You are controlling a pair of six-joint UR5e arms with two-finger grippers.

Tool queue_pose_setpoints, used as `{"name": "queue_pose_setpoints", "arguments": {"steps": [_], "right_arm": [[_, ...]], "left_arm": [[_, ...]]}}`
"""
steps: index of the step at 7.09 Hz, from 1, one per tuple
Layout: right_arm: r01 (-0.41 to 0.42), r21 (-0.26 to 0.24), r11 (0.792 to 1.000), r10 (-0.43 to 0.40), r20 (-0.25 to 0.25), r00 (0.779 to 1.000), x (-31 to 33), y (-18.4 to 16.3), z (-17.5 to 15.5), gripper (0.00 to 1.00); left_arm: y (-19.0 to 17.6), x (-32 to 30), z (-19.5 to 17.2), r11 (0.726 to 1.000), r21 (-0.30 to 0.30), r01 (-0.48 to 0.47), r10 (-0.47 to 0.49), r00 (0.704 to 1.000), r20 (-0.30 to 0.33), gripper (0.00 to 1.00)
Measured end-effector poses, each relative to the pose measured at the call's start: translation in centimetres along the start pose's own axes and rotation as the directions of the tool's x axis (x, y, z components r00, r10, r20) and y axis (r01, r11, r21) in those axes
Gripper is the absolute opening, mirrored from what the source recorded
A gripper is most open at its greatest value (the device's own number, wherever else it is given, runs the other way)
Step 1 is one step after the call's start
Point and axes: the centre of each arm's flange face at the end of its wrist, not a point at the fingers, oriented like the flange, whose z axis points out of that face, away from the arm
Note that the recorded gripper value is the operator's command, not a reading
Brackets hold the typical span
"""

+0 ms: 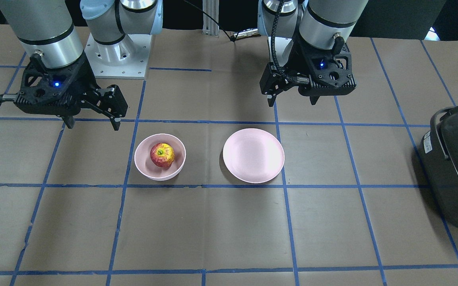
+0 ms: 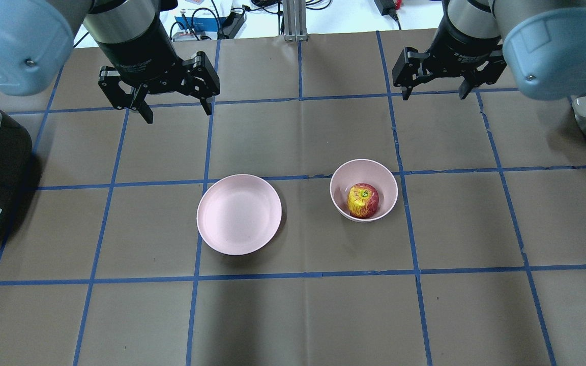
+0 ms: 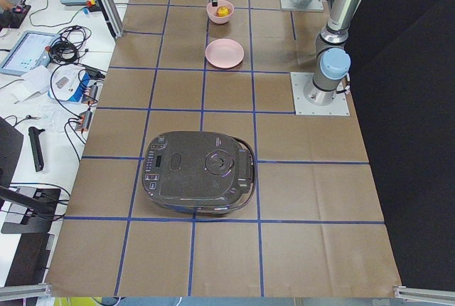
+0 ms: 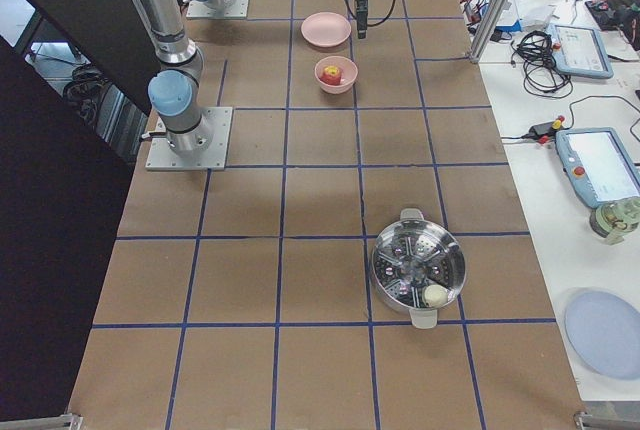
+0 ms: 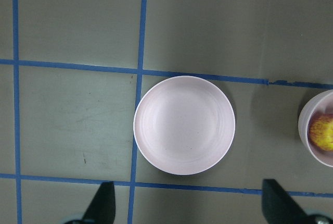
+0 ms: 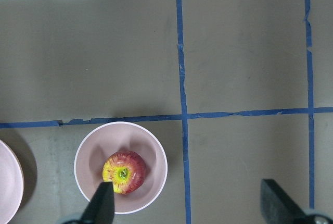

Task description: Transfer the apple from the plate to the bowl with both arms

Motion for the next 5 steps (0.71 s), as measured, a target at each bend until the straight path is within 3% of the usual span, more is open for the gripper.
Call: {"name": "queue_pose_setpoints", "arguments": {"steps": [3, 5], "right_arm": [[-0.002, -0.079, 0.997, 0.002, -0.005, 1.000, 0.13, 0.76, 0.83, 1.00], [-0.004, -0.089, 0.996, 0.003, -0.005, 1.000, 0.18, 0.83, 0.96, 1.00]], "left_arm": [[0.01, 0.01, 0.00, 1.000, 0.000, 0.000, 0.000, 1.000, -0.001, 1.00], [0.01, 0.01, -0.01, 1.000, 0.000, 0.000, 0.000, 1.000, -0.001, 1.00]]}}
